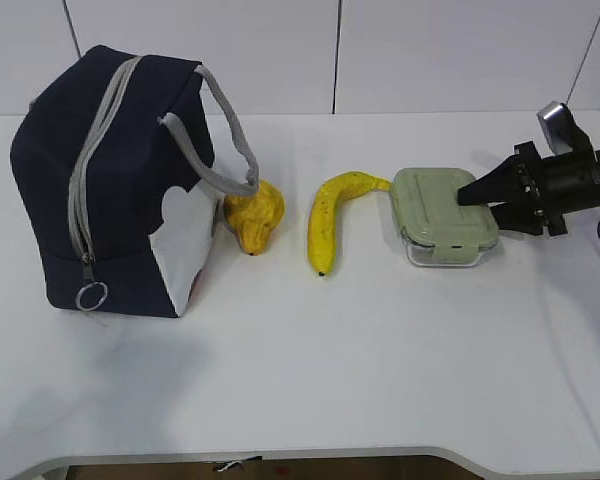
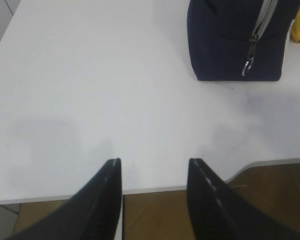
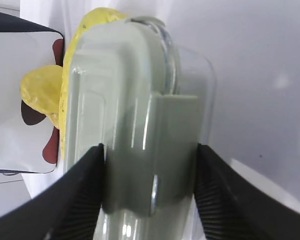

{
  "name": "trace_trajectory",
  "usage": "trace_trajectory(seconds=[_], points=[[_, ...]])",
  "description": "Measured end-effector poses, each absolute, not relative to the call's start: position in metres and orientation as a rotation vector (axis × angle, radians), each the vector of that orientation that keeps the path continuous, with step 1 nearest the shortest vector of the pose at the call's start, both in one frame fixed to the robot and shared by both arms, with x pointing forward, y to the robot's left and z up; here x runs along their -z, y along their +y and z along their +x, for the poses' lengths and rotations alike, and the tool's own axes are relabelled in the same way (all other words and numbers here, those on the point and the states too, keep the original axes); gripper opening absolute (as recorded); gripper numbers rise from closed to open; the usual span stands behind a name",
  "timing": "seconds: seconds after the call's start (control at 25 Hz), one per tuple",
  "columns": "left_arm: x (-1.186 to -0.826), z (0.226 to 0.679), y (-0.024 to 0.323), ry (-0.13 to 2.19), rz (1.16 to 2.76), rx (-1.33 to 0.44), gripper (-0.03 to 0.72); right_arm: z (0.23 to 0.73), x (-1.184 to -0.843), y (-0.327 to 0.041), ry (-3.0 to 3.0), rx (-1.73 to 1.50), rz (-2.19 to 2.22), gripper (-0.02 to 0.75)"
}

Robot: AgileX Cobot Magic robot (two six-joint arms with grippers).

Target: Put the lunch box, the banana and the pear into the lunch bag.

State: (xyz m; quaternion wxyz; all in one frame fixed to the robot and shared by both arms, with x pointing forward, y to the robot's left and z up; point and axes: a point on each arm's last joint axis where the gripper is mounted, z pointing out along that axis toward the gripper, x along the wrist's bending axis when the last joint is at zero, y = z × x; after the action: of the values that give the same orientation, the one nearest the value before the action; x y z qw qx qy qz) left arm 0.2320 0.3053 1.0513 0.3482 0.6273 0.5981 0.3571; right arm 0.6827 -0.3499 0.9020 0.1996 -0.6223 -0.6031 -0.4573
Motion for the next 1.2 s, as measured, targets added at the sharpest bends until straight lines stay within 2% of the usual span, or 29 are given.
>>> trace_trajectory(seconds=[0.68,1.2], points=[[-1.0513,0.232,0.3053,1.551,1.626,-0.926,0.316,0.6828,-0.9018,-0.3496,-1.665,1.277,-1.745,0.389],[-1.0513,0.232,0.3053,1.551,1.626,-0.926,0.309,0.6831,-0.9029,-0.3491,-1.625,1.268,-1.765,0.386]])
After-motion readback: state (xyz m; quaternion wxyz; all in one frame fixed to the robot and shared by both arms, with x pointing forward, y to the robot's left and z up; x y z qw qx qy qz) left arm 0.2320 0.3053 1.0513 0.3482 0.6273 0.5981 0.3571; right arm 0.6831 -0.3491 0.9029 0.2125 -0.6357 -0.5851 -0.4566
